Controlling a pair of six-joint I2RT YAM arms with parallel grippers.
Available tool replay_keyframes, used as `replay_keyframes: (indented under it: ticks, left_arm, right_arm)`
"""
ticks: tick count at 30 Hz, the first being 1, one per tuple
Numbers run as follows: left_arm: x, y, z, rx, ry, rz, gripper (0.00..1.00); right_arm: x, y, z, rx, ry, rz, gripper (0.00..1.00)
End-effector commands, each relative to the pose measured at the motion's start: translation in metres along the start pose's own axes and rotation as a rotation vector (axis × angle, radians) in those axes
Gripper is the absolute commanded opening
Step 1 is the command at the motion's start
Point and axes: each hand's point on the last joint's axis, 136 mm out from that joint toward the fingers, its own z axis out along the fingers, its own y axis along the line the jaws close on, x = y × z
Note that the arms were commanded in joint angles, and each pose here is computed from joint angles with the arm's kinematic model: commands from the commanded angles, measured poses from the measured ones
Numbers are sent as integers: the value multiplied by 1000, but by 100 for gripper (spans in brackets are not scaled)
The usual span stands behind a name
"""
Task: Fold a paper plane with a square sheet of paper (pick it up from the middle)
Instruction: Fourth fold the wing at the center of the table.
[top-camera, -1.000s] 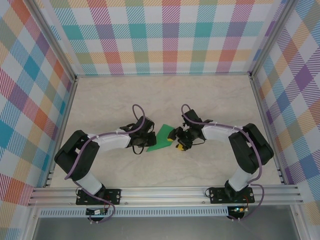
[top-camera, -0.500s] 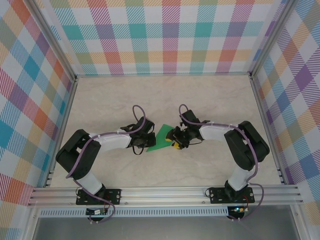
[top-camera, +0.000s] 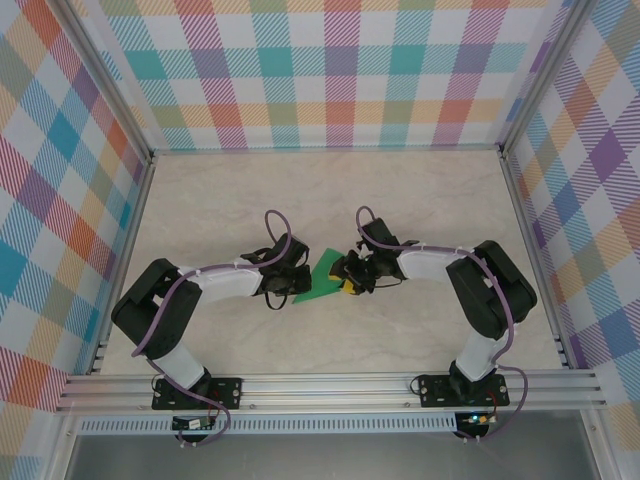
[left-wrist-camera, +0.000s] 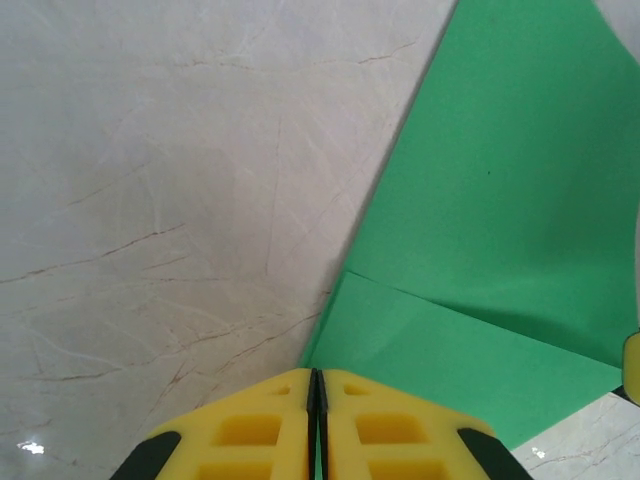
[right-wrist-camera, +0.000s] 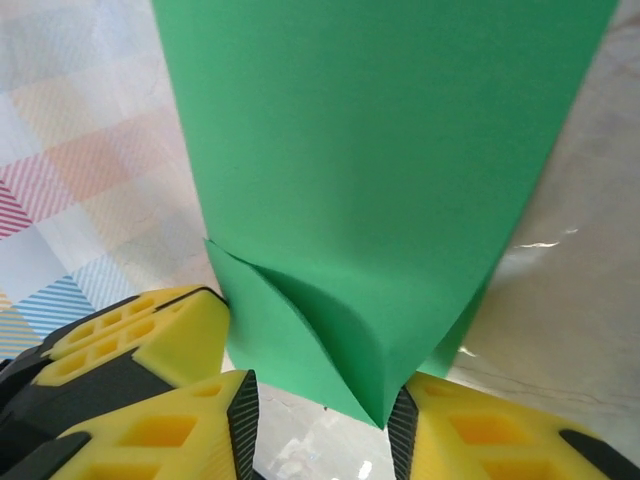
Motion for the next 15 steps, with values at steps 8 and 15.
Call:
replay_keyframes:
  ticks: [8,15]
  left_arm:
    - [5,5,1,-33,4,-7,11]
    - [-5,1,-16,-25,-40,-9,16]
  right_arm:
    - [4,9,7,-86,17,-20,37]
    - [7,11,14,-108,41,-6,25]
